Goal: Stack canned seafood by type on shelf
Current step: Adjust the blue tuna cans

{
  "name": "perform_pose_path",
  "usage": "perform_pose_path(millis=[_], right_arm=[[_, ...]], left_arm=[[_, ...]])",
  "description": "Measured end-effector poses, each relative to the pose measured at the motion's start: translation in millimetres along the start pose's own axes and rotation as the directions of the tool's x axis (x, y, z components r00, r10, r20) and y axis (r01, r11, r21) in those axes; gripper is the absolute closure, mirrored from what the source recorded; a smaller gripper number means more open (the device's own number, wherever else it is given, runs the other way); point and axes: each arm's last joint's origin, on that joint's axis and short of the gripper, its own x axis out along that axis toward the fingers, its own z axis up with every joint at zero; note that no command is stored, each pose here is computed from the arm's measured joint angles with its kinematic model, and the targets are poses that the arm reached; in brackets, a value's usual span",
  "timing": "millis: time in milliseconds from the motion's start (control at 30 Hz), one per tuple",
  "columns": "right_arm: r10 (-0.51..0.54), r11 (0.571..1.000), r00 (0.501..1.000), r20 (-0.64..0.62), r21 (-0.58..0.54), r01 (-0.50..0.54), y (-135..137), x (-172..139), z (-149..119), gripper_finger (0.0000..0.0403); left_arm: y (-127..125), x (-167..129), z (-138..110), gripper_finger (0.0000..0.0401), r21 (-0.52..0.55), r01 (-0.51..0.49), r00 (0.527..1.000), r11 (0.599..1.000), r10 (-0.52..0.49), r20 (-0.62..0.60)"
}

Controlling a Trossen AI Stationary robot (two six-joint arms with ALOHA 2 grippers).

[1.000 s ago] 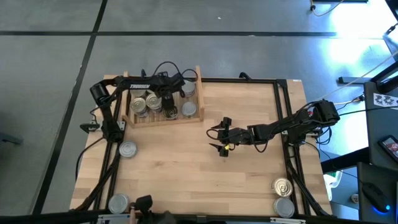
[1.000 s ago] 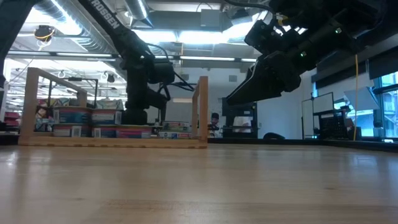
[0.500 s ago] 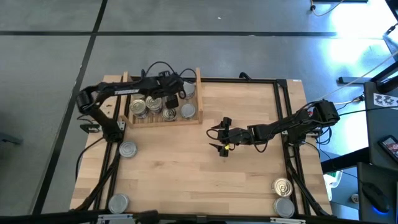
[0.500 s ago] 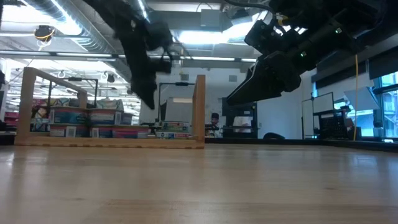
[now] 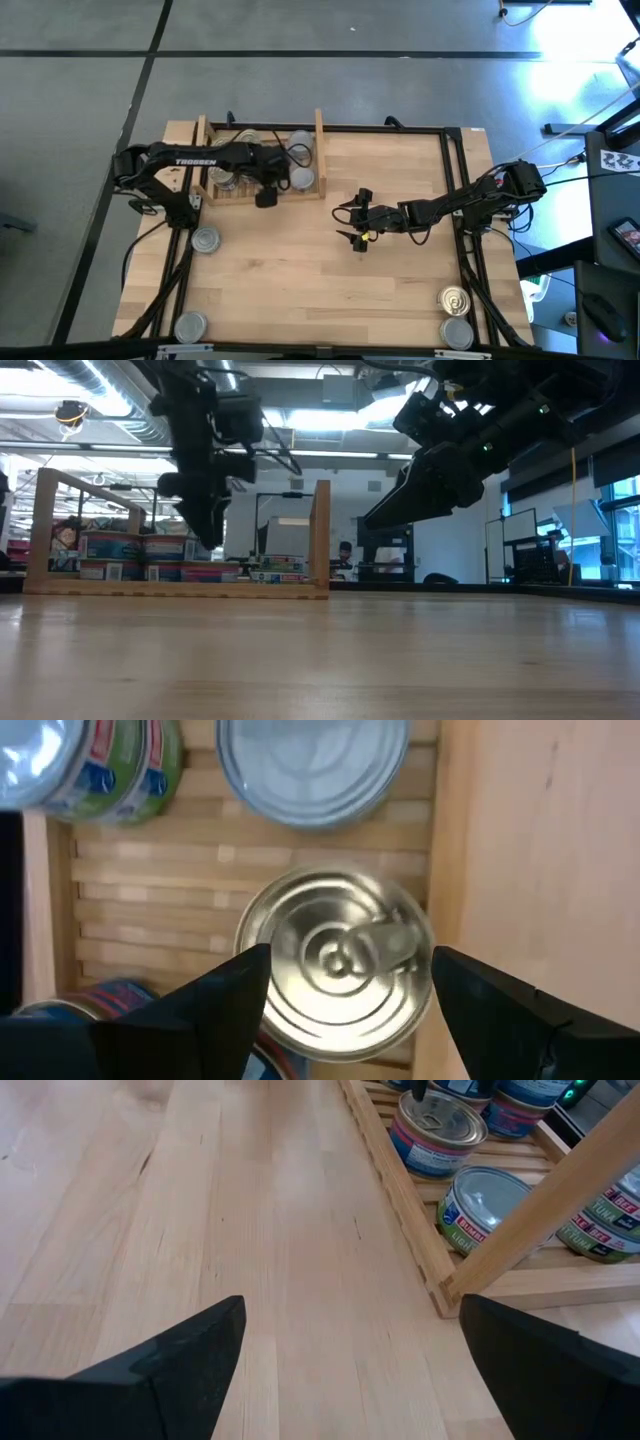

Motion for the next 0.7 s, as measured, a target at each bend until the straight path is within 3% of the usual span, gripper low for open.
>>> perform_pose_path(millis=[500,700], right_arm=[[0.000,1.000,1.000,0.003,0.001,0.000,0.0,0.0,0.3,0.0033],[0.000,1.000,1.000,0.006,0.002,0.000,0.0,0.0,0.7,0.0033]], left_arm=[[23.3,25.7,-18.4,0.0125,0.014,-0.044,0.998,0.999,0.044,0.033],[39.1,29.4,-13.4,0.0125,-0.018,-0.211,0.975,0.977,0.212,0.065]])
